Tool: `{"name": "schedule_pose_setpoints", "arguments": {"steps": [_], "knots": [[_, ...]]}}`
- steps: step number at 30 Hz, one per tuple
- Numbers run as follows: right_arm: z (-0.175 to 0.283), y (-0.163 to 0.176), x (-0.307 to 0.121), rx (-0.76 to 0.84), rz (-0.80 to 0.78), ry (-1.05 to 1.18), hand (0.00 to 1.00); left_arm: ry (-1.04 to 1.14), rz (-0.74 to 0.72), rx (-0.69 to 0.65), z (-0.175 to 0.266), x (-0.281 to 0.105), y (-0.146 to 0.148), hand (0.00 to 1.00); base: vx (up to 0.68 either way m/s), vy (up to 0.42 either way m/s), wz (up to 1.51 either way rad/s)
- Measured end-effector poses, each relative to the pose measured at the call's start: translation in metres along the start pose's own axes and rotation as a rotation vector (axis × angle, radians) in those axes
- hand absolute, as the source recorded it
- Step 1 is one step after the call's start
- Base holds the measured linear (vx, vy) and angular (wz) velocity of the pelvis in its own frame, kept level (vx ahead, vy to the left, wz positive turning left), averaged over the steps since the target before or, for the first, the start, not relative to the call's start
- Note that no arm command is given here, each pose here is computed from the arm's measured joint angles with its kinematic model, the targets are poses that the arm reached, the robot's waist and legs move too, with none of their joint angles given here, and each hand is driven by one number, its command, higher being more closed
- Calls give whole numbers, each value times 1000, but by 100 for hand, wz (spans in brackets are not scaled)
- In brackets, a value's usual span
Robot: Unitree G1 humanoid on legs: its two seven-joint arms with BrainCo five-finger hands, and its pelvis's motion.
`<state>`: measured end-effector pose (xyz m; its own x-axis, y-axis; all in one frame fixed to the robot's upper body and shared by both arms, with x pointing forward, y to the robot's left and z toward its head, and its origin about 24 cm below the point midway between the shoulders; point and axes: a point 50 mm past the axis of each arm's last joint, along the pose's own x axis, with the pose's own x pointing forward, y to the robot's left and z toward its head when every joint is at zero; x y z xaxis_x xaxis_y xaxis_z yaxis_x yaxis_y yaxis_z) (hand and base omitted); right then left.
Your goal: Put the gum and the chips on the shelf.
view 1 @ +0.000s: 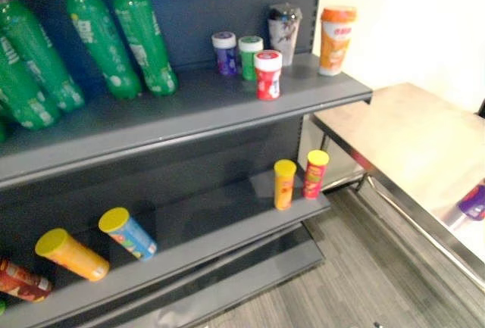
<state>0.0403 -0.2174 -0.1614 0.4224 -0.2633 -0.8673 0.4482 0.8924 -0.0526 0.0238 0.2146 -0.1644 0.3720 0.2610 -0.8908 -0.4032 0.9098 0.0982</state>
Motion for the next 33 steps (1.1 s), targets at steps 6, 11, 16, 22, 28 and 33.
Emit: {"name": "schedule_pose_setpoints", "arguments": {"steps": [6,11,16,22,28,33], "knots": [[-3,0,1,1,-10,19,0,7,-4,-8,-2,0,-2,0,0,0,1],[-5,-1,0,7,-15,27,0,22,0,-13,-3,1,-2,0,15,2,1],[-5,0,1,27,-18,27,0,21,-1,-13,-2,1,-2,0,0,0,0],[-3,0,2,27,-15,18,0,14,-1,-25,1,2,-4,0,-7,-1,0],[-5,-1,1,28,-15,22,0,6,-2,-33,3,3,-5,0,-20,10,8],[-3,-1,1,60,-31,15,0,-6,-5,-43,6,3,-6,0,5,5,-1]]}}
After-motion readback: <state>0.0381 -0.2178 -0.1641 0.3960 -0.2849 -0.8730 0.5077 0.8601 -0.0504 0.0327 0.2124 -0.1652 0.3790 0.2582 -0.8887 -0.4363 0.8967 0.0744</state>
